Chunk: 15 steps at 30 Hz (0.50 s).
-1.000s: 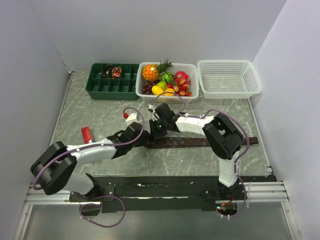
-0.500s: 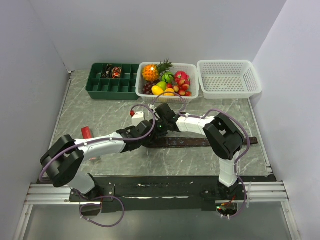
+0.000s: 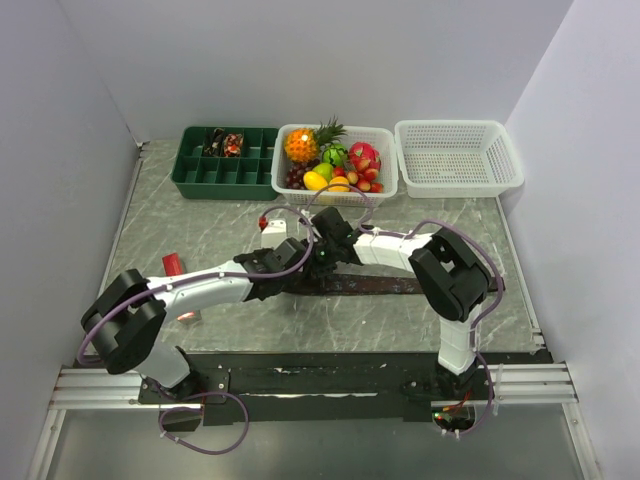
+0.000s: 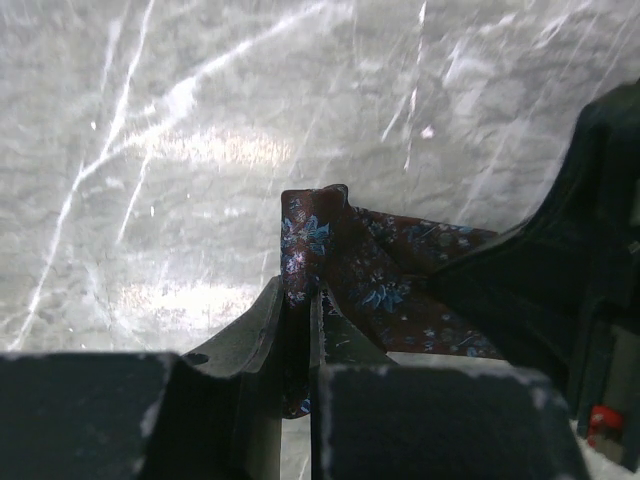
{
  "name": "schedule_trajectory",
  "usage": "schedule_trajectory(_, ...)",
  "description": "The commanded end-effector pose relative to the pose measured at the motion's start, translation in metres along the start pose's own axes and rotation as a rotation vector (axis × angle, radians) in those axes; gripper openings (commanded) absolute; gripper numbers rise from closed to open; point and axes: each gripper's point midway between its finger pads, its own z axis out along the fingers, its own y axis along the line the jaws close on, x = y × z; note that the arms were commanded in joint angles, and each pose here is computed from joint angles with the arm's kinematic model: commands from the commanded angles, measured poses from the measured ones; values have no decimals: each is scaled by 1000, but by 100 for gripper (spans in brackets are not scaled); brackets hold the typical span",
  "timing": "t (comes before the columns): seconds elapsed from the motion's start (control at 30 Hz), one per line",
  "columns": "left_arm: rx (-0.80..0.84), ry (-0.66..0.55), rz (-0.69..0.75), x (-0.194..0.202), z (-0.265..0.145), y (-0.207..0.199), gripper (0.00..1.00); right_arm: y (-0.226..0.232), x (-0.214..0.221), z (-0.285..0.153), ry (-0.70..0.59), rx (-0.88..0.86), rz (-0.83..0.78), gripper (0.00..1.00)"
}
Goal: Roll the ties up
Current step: Roll the tie at the center of the board.
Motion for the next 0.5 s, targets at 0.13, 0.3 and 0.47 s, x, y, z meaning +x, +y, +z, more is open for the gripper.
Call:
schedule_trajectory(0.13, -62, -41, 81, -10, -1, -11, 1, 20, -13, -12, -69, -75, 6, 13)
schedule_trajectory(0.3, -59, -43, 85, -7, -1, -17, 1, 29, -15, -5, -85, -133, 40, 13)
schedule_trajectory(0.47, -48, -60, 82, -10, -5, -21, 1, 30, -15, 7, -86, -159, 71, 13)
